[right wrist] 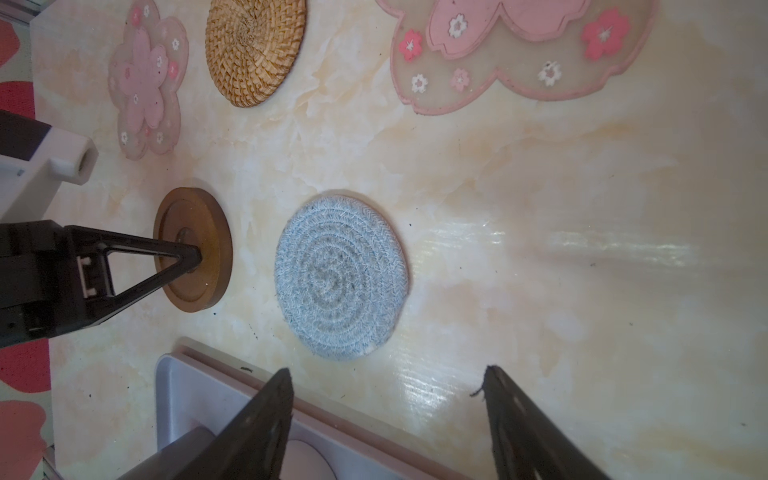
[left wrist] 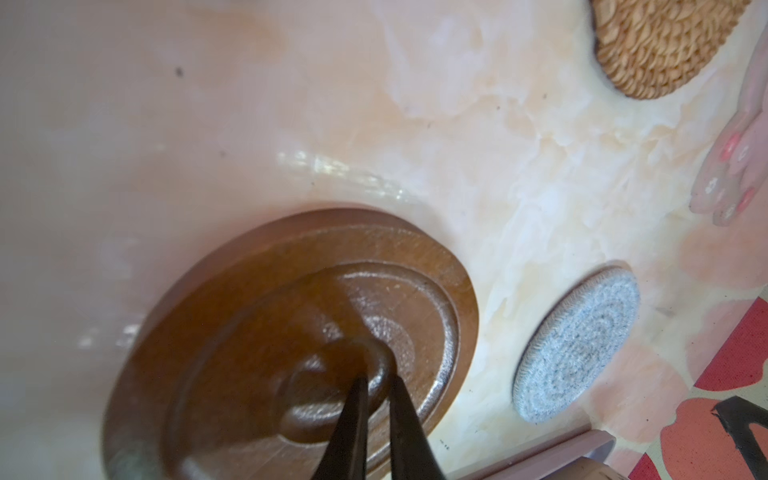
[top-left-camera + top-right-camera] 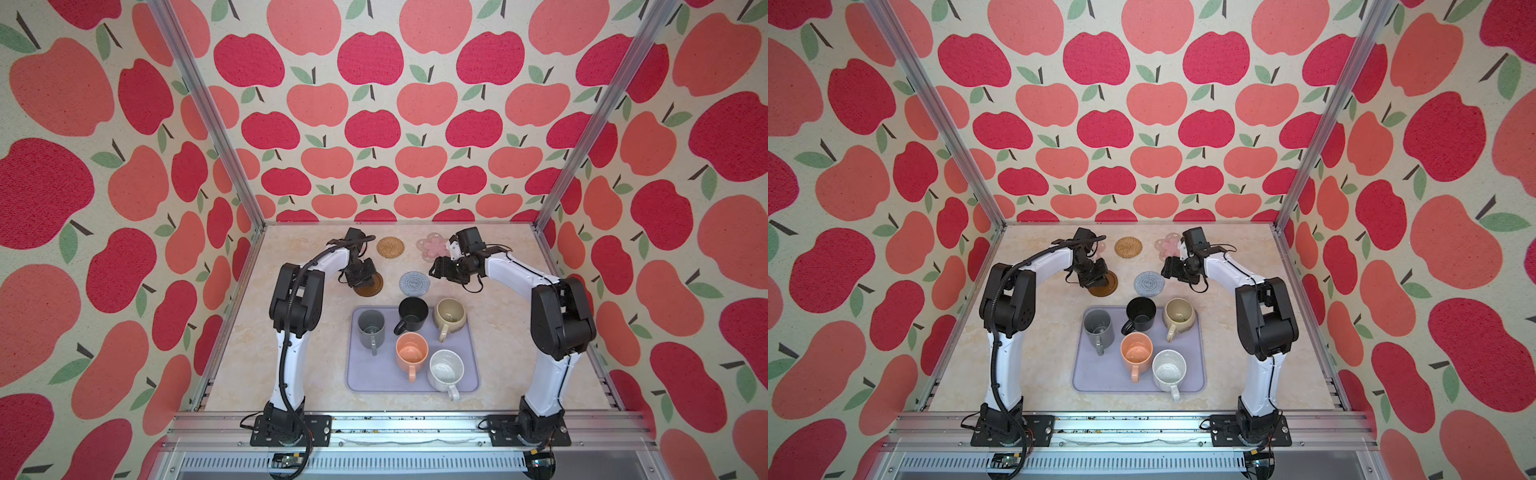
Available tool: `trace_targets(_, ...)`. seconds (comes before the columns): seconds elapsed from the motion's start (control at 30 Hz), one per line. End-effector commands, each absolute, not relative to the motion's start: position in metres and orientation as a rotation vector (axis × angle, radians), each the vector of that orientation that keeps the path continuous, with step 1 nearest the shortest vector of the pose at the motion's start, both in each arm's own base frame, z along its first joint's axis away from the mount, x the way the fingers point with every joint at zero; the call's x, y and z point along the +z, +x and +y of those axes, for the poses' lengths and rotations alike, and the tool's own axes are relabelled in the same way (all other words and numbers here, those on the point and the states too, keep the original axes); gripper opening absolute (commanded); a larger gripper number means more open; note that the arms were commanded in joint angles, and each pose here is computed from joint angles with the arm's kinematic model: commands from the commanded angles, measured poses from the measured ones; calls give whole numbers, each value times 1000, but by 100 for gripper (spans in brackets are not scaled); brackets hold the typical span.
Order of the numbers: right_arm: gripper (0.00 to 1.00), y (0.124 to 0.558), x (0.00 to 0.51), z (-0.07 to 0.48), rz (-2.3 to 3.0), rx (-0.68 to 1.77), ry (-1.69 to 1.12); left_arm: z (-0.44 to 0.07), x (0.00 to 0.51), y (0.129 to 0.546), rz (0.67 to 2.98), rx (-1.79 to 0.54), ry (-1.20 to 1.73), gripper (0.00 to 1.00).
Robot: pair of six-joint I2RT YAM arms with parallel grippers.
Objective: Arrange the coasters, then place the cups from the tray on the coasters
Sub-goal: 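Press the left gripper into the brown wooden coaster and slide it toward the grey coaster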
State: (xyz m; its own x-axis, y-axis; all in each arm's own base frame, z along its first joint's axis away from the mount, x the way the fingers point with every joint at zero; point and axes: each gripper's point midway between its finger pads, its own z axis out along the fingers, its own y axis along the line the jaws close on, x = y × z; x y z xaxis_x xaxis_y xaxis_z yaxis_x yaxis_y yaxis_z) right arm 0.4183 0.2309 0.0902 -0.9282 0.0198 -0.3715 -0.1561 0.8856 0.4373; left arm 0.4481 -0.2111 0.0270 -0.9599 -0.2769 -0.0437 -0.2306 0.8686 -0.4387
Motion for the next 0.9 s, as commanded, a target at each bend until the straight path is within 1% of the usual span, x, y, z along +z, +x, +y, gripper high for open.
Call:
trace_targets(0.0,75,415,88,233,2685,682,-109,-212,-3,427,3048,-613,-455,14)
trace_targets(0.37,74,414,87,234,2686,694,-99,-222,-3,423,3066,-676,-453,15)
trace_targets(0.7,74,416,90,232,2675,687,-99,-220,1,425,3069,-626,-438,16)
trace_targets(0.87,74,416,90,232,2676,685,-98,-223,8,428,3058,-655,-428,17)
